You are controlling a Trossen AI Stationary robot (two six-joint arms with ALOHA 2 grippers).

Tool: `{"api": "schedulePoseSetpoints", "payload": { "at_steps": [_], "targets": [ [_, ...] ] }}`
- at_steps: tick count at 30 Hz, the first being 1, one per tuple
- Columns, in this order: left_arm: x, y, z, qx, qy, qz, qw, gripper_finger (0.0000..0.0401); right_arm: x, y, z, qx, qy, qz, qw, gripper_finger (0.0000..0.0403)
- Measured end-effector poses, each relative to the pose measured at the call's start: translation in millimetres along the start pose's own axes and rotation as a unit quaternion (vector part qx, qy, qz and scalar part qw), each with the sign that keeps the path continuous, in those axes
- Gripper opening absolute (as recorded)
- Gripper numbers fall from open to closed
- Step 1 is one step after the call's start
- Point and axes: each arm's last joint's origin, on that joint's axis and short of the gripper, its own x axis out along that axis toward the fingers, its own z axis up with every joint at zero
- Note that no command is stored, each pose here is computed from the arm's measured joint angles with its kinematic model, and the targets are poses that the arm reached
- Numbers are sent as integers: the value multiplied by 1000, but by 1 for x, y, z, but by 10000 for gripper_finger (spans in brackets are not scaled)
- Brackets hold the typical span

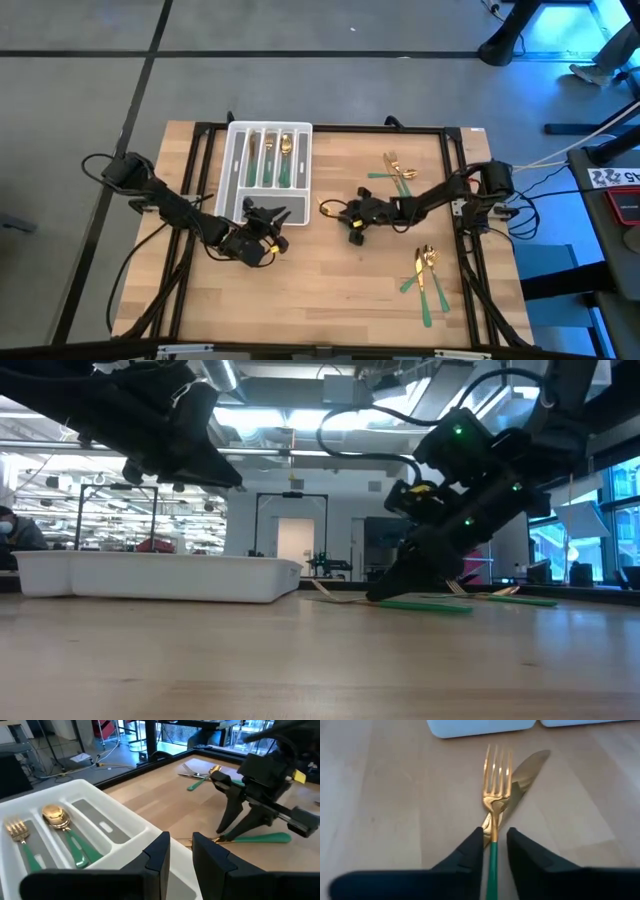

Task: Sort silverware
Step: Put the green fork into the white cutlery tray

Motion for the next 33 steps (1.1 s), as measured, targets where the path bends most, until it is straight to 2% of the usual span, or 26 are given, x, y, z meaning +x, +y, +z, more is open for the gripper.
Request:
{"api": "schedulePoseSetpoints", "payload": {
  "at_steps": [5, 9, 18, 24, 28, 33],
  "targets": [
    [0, 0, 0, -2, 2, -4, 1000, 69, 1, 0, -1, 25, 7, 33, 999, 9],
    [0, 0, 0, -2, 2, -3, 1000, 69, -4, 7, 3, 57, -11, 44, 997, 12],
    [0, 0, 0, -1, 2, -3, 1000, 69, -31, 29, 20, 40, -44, 90, 994, 2],
    [0, 0, 0, -6, 2, -3, 1000, 69, -47, 40, 20, 16, -30, 68, 997, 2],
    [0, 0, 0, -10, 3, -5, 1000, 69, -48, 42, 15, -2, -10, 50, 999, 24],
    [0, 0, 0, -12, 4, -6, 1000, 69, -40, 35, 10, -43, -2, -3, 999, 86]
  ]
}}
